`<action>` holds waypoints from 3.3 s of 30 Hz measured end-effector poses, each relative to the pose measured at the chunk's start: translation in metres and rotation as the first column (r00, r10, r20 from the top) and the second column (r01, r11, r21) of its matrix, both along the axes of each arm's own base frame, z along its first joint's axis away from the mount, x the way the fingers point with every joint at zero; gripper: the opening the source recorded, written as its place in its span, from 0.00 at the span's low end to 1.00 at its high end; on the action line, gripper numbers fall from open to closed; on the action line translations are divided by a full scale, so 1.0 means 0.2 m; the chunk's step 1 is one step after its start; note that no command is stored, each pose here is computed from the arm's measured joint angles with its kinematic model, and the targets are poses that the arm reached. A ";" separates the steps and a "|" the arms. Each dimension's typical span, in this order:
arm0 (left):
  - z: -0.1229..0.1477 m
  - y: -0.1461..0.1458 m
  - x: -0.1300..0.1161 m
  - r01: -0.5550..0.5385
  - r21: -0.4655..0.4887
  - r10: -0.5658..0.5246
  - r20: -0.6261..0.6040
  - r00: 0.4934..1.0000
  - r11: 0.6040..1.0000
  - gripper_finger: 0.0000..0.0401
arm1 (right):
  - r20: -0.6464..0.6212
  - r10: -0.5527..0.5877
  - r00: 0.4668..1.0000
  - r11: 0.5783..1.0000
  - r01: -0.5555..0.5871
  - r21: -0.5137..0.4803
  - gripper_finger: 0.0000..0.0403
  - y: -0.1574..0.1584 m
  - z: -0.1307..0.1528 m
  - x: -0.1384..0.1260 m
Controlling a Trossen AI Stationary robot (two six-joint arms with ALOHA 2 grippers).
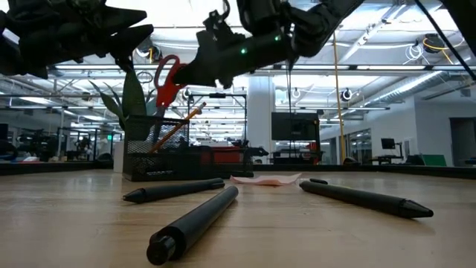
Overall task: Pick and place office supplies into organizer
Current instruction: Put the red scissors into the black desk organizer, then put the black pen into the black desk organizer
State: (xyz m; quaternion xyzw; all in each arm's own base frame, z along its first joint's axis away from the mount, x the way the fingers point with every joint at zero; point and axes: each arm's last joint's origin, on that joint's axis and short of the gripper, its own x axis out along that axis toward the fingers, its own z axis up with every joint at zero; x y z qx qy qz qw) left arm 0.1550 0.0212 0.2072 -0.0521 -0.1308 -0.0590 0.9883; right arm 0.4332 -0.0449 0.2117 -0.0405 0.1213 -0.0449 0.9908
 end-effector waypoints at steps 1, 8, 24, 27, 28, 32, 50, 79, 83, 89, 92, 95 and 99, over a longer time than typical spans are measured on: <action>0.00 0.00 0.00 -0.001 0.000 0.001 0.000 1.000 1.000 0.37 | 0.007 -0.001 1.000 1.000 0.001 0.001 0.05 0.00 -0.02 0.01; 0.00 0.00 0.00 0.018 -0.072 -0.019 -0.009 1.000 0.997 0.37 | -0.009 0.006 1.000 1.000 -0.006 -0.016 0.12 0.00 -0.07 0.02; -0.01 0.00 0.00 0.002 -0.098 -0.004 -0.021 1.000 0.995 0.37 | -0.033 0.202 0.979 0.979 -0.203 -0.023 0.32 0.27 0.26 -0.13; -0.03 0.00 0.01 -0.004 -0.103 -0.003 -0.060 0.998 0.995 0.37 | -0.123 0.170 0.978 0.985 -0.173 -0.012 0.32 0.34 0.31 -0.21; -0.03 0.01 0.01 -0.007 -0.098 0.000 -0.073 0.997 0.995 0.37 | -0.141 0.151 0.978 0.988 -0.153 -0.002 0.31 0.36 0.32 -0.23; -0.05 0.01 0.01 -0.019 -0.099 0.009 -0.102 0.995 0.995 0.37 | -0.207 0.167 0.964 0.984 -0.148 0.104 0.31 0.44 0.30 -0.27; -0.07 0.01 0.01 -0.012 -0.134 -0.008 -0.150 0.989 0.991 0.37 | -0.314 0.193 0.929 0.980 -0.171 0.099 0.29 0.58 -0.12 -0.44; -0.07 0.03 0.01 -0.169 -0.303 0.128 -0.148 0.981 0.938 0.37 | -0.408 0.686 0.603 0.725 -0.613 0.314 0.25 0.68 -0.22 -0.76; -0.07 0.03 0.01 -0.158 -0.391 0.106 -0.150 0.983 0.907 0.37 | -0.394 0.737 0.548 0.671 -0.664 0.330 0.24 0.72 -0.28 -0.83; -0.07 0.04 0.01 -0.187 -0.377 0.139 -0.150 0.979 0.907 0.37 | -0.397 0.774 0.493 0.616 -0.731 0.294 0.25 0.78 -0.32 -0.88; -0.07 0.04 0.01 -0.207 -0.384 0.161 -0.150 0.975 0.900 0.37 | -0.430 0.774 0.465 0.596 -0.764 0.246 0.27 0.81 -0.33 -0.90; -0.07 0.04 0.01 -0.208 -0.381 0.162 -0.150 0.975 0.901 0.37 | -0.478 0.735 0.481 0.620 -0.763 0.185 0.27 0.83 -0.34 -0.92; -0.07 0.04 0.01 -0.208 -0.384 0.162 -0.150 0.975 0.900 0.37 | -0.496 0.737 0.458 0.601 -0.781 0.172 0.28 0.83 -0.36 -0.93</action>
